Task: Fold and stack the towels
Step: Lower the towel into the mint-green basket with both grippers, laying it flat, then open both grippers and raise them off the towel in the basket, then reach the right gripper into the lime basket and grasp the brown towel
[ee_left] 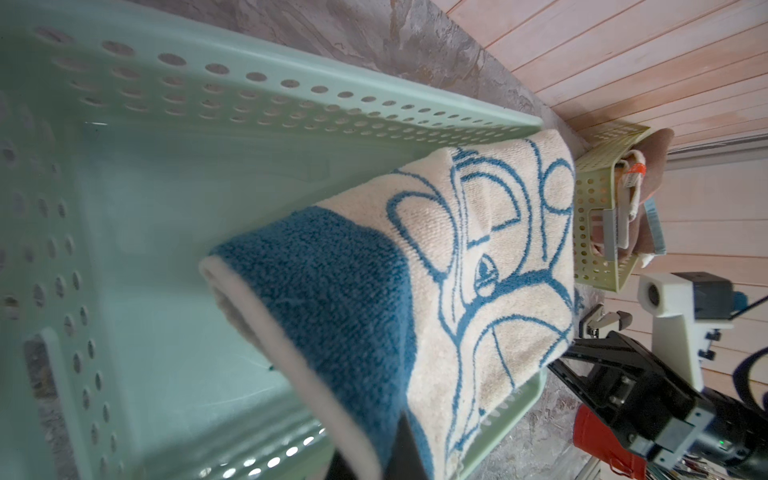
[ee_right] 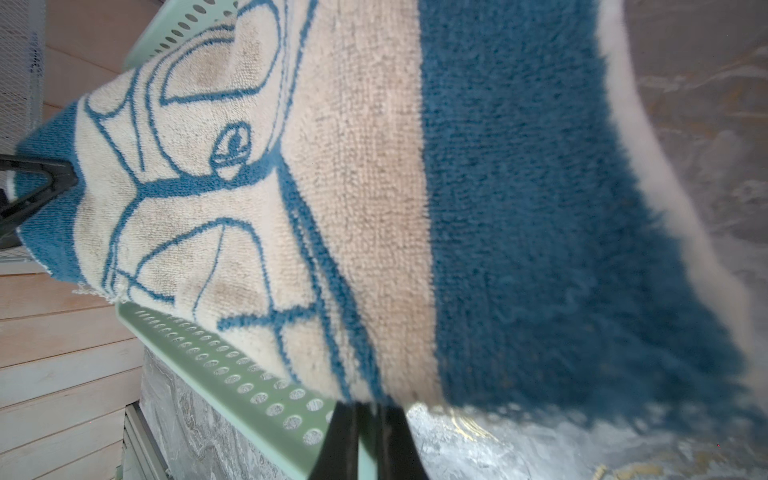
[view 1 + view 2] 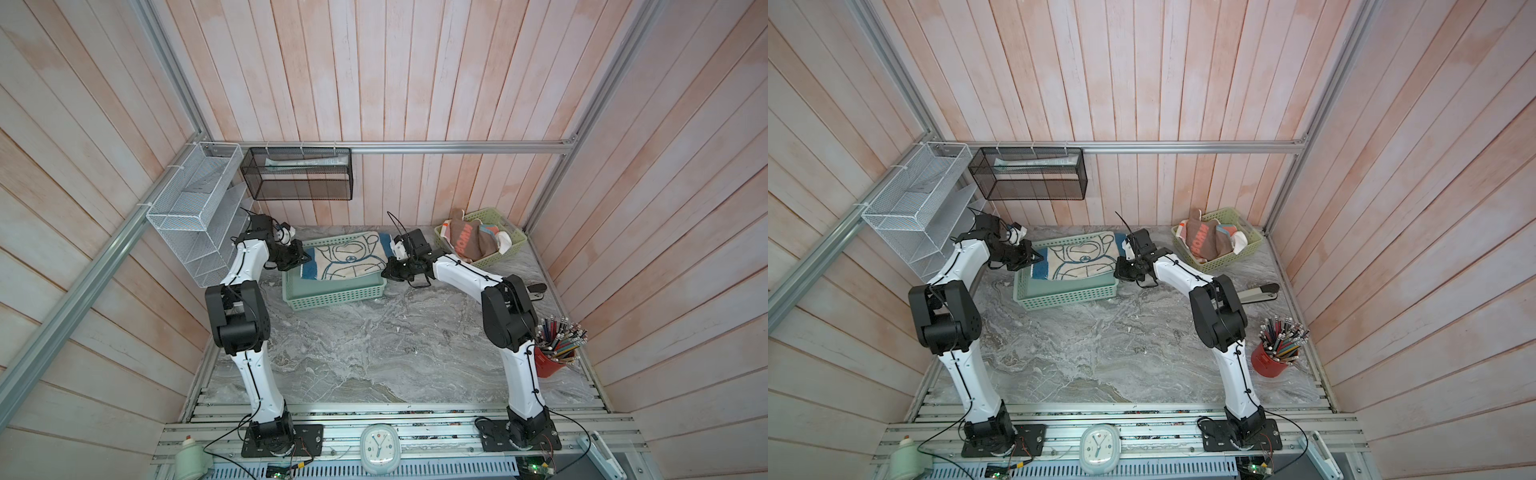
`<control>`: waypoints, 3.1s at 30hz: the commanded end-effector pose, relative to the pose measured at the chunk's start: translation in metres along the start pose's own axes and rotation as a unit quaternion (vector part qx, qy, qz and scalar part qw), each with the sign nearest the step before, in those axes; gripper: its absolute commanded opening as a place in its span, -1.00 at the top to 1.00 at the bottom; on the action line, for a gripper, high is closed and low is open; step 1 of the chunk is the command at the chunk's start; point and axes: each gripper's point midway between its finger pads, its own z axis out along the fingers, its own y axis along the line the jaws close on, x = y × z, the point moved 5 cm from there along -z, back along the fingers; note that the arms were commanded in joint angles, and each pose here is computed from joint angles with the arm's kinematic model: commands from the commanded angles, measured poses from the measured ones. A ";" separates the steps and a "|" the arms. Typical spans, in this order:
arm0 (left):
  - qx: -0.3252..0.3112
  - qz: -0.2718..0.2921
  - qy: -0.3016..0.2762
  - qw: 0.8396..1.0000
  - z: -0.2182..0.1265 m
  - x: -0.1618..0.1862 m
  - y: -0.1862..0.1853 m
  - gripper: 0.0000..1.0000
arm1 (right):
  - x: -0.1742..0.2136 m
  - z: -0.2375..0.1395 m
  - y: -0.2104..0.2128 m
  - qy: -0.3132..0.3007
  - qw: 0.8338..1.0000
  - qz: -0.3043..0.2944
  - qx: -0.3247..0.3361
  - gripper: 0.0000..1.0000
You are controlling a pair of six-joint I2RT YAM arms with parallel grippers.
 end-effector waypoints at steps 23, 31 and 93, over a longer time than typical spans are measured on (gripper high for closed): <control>-0.079 -0.004 -0.013 0.997 0.005 0.001 0.039 1.00 | 0.003 0.013 -0.016 0.003 0.998 -0.014 0.055 1.00; -0.104 -0.019 -0.004 0.994 0.005 0.007 0.048 1.00 | 0.004 0.014 -0.014 0.003 0.998 -0.016 0.056 1.00; -0.007 0.272 0.104 0.957 0.162 0.140 -0.188 0.16 | -0.193 -0.139 -0.232 -0.193 0.948 0.007 0.254 -0.22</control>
